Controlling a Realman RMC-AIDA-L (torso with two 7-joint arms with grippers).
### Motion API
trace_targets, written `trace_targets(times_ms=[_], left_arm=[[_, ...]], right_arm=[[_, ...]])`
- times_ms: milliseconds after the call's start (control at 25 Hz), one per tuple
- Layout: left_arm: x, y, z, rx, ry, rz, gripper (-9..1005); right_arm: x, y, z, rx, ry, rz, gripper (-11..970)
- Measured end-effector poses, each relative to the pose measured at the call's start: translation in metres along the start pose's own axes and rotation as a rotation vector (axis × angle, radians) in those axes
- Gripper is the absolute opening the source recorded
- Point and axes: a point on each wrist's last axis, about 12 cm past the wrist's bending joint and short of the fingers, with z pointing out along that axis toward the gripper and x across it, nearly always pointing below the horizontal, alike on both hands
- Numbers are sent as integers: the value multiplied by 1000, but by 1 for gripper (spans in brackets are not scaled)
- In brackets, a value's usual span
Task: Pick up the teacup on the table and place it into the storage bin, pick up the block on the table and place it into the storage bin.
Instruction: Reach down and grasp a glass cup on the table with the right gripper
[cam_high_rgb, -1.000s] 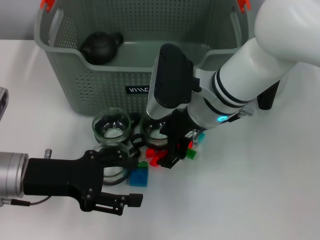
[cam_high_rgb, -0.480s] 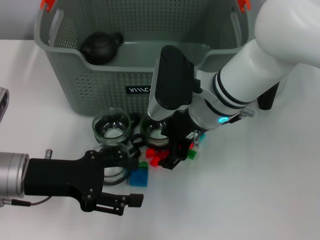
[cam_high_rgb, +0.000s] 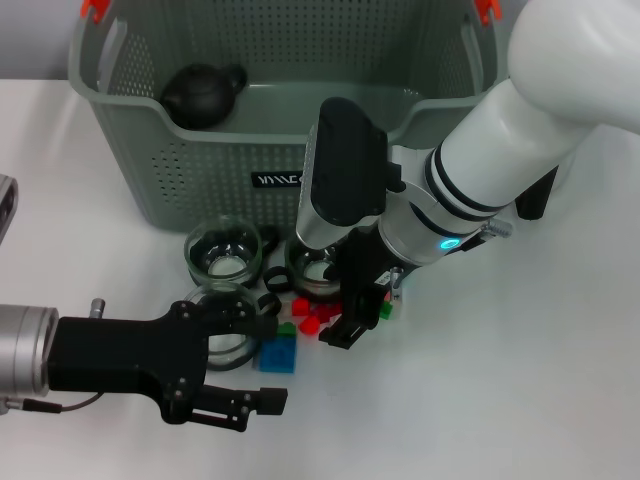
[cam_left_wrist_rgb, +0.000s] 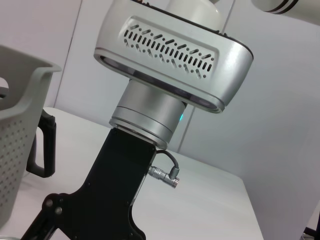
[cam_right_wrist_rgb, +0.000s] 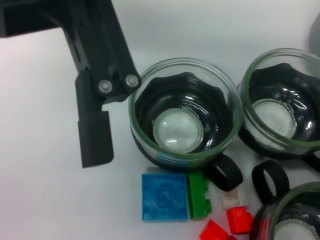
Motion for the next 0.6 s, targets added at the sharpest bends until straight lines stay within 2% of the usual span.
trace_targets(times_ms=[600], left_arm=[[0,0,-2,-14,-18,-4,763]], right_arm=[[-2,2,-5,-37,29,-16,832]])
